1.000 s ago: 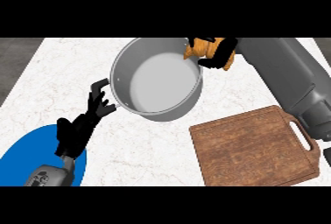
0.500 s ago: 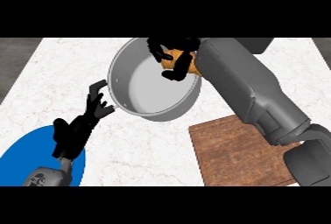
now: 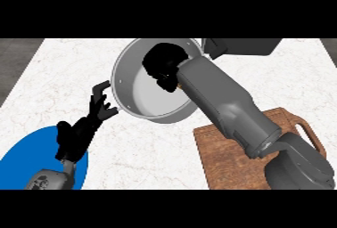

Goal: Pick the croissant from the cutting board and place it in the pot

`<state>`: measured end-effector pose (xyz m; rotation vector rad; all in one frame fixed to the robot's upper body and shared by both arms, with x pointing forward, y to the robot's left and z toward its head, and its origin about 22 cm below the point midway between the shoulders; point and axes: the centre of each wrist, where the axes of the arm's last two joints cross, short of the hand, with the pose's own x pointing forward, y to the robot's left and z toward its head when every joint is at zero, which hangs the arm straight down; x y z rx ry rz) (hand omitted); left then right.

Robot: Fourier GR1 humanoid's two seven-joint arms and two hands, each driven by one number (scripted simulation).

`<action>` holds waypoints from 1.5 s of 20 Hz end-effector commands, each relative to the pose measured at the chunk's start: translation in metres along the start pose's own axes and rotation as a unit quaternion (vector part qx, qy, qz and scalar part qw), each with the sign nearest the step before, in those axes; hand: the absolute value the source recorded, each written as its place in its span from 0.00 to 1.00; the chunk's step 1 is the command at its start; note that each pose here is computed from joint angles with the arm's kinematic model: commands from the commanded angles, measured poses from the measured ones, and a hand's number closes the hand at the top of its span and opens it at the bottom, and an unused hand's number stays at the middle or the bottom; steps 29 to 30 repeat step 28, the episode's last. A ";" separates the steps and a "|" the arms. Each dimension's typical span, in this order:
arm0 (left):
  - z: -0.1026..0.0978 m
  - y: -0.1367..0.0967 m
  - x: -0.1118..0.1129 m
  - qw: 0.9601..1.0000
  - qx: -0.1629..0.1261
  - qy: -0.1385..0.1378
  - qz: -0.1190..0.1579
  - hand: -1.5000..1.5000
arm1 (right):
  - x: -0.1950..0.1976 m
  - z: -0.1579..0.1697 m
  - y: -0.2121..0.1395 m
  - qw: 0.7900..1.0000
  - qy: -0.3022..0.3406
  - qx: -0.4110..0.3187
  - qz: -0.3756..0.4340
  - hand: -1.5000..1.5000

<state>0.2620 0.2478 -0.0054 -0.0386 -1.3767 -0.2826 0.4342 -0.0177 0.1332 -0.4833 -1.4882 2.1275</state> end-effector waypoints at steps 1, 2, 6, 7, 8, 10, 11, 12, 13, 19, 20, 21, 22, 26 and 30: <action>0.004 -0.022 -0.020 0.999 -0.029 0.041 0.002 0.50 | 0.003 -0.004 0.018 0.992 0.079 0.095 0.018 0.00; -0.015 -0.028 0.002 0.999 -0.041 0.027 0.002 0.50 | 0.006 -0.005 0.018 0.992 0.081 0.098 0.021 0.00; -0.014 -0.019 0.001 0.999 -0.035 0.035 0.003 0.50 | 0.022 -0.006 0.039 0.996 0.022 0.071 -0.053 0.00; -0.007 -0.015 -0.007 0.999 -0.036 0.041 0.004 0.50 | 0.019 -0.005 0.030 0.995 0.000 0.045 -0.094 0.00; -0.007 -0.010 -0.005 0.999 -0.038 0.034 -0.003 0.50 | 0.019 -0.004 0.038 0.989 -0.008 0.015 -0.144 0.00; -0.002 -0.021 -0.009 0.999 -0.041 0.033 0.000 0.50 | 0.016 0.000 0.035 0.972 -0.037 -0.054 -0.227 0.00; -0.006 -0.017 -0.007 0.999 -0.033 0.033 -0.006 0.50 | 0.016 0.001 0.031 0.964 -0.053 -0.072 -0.251 0.00; -0.009 -0.020 -0.005 0.999 -0.033 0.034 0.004 0.50 | 0.013 0.003 0.038 0.951 -0.063 -0.093 -0.290 0.00; -0.005 -0.010 -0.004 0.999 -0.041 0.035 -0.004 0.50 | 0.013 0.005 0.018 0.935 -0.069 -0.114 -0.327 0.00; -0.005 -0.011 -0.007 0.999 -0.023 0.043 0.009 0.50 | -0.006 0.013 -0.002 0.861 -0.025 -0.225 -0.456 0.00; -0.011 -0.010 0.003 0.999 -0.037 0.038 0.006 0.50 | -0.010 0.013 -0.014 0.851 -0.018 -0.235 -0.469 0.00; -0.012 -0.021 0.003 0.999 -0.031 0.026 0.007 0.50 | -0.010 0.013 -0.024 0.847 -0.016 -0.239 -0.475 0.00; -0.006 -0.012 -0.003 0.999 -0.023 0.033 0.005 0.50 | -0.016 0.016 -0.010 0.830 -0.016 -0.268 -0.490 0.00; 0.003 -0.015 -0.015 0.999 -0.034 0.030 0.001 0.50 | -0.063 0.053 -0.049 0.801 -0.024 -0.297 -0.519 0.00; -0.012 -0.015 -0.001 0.999 -0.028 0.032 0.001 0.50 | -0.071 0.053 -0.025 0.788 -0.024 -0.307 -0.533 0.00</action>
